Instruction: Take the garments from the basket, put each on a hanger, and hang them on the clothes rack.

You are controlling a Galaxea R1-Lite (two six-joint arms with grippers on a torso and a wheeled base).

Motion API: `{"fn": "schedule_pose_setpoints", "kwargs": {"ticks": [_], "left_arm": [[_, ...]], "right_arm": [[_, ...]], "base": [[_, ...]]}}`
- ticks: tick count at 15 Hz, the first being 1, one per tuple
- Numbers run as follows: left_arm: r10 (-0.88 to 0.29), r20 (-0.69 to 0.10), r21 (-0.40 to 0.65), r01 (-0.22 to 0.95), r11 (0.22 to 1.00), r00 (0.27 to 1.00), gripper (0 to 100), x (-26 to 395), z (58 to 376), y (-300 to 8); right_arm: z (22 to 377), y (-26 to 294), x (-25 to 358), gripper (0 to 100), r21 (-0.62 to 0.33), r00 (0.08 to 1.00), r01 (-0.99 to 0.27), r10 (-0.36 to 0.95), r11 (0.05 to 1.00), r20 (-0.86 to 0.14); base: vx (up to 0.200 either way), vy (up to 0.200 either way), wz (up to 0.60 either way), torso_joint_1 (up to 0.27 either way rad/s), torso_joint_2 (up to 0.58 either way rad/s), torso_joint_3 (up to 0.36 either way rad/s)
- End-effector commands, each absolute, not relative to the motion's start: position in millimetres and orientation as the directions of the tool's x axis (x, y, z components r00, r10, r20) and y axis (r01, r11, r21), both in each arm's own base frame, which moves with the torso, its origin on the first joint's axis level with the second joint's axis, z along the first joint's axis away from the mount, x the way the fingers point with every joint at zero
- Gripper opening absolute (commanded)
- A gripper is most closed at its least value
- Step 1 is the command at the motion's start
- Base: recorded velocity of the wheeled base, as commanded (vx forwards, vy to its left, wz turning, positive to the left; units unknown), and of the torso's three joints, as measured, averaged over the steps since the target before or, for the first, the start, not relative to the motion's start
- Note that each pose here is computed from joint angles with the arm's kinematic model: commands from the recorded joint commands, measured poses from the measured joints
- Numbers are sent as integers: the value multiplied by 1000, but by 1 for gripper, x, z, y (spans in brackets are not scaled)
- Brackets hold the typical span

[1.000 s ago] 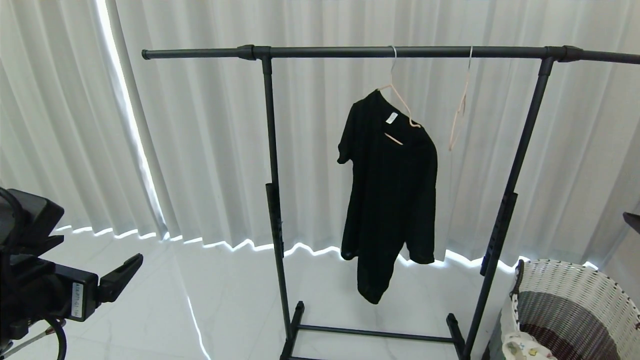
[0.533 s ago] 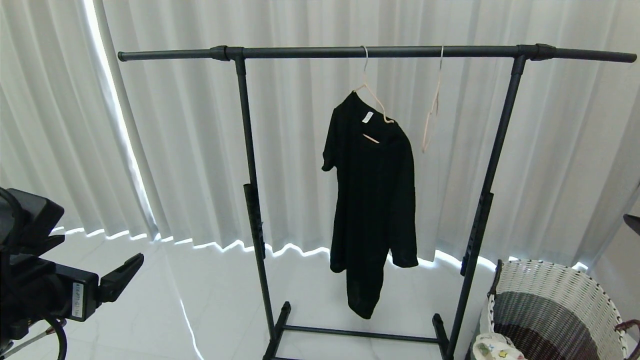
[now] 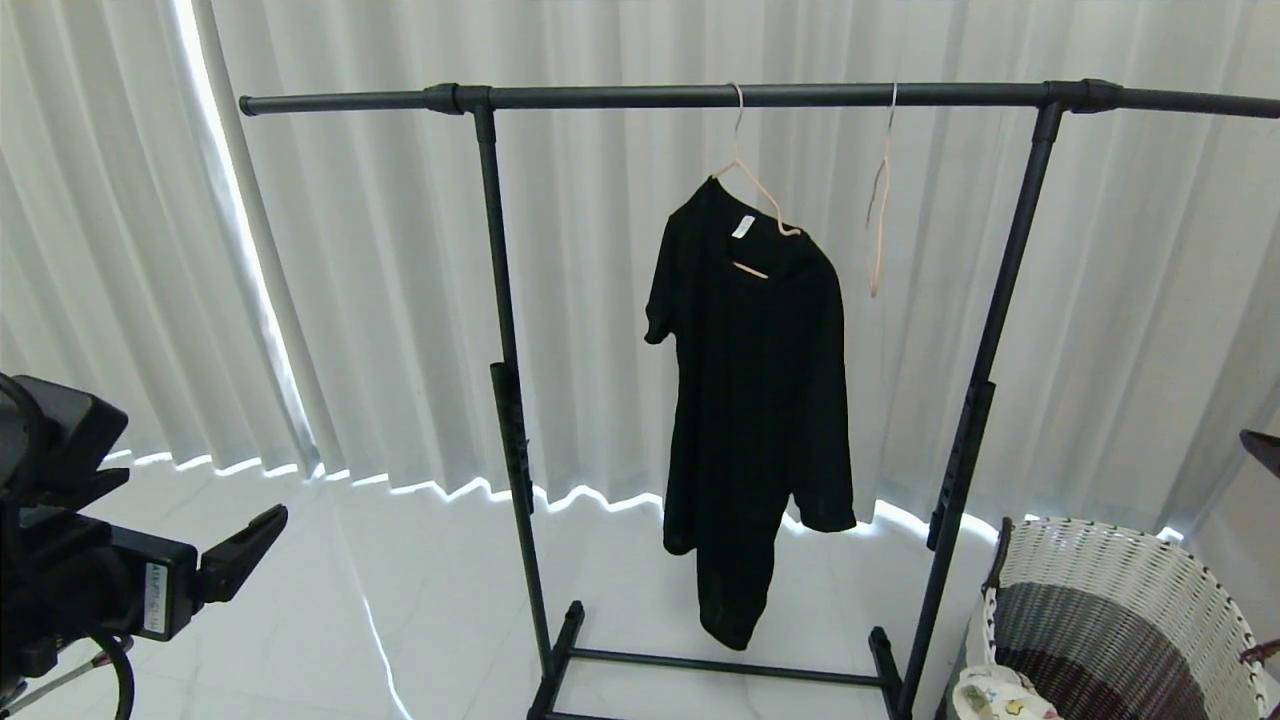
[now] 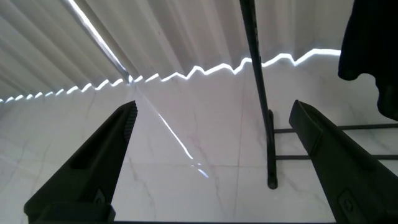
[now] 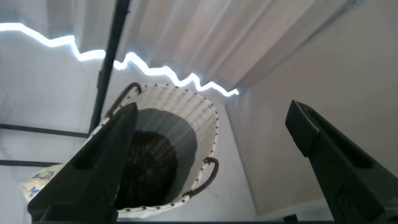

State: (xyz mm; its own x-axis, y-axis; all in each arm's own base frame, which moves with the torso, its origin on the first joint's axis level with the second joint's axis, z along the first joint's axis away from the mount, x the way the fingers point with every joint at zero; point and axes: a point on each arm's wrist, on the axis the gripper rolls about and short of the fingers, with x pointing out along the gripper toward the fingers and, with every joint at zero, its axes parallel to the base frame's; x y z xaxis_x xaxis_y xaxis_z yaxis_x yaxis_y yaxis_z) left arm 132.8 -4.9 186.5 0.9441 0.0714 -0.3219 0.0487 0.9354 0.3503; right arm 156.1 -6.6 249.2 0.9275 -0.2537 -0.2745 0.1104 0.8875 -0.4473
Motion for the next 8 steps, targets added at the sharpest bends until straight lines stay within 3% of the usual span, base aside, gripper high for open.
{"fn": "schedule_pose_setpoints", "kwargs": {"ticks": [1, 4, 8], "left_arm": [[72, -323, 351, 48, 935, 944, 100, 133, 186, -5], [31, -324, 352, 90, 932, 945, 100, 133, 186, -10], [-21, -368, 345, 158, 925, 929, 100, 141, 180, -20]], "right_arm": [[241, -7, 158, 100, -451, 918, 97, -254, 887, -304], [215, -4, 165, 100, -451, 901, 40, -227, 892, -369], [160, 9, 185, 100, -363, 836, -225, -12, 904, -548]], "base": [[0, 0, 0, -46, 129, 90], [0, 0, 0, -10, 42, 28], [0, 0, 0, 0, 0, 0]]}}
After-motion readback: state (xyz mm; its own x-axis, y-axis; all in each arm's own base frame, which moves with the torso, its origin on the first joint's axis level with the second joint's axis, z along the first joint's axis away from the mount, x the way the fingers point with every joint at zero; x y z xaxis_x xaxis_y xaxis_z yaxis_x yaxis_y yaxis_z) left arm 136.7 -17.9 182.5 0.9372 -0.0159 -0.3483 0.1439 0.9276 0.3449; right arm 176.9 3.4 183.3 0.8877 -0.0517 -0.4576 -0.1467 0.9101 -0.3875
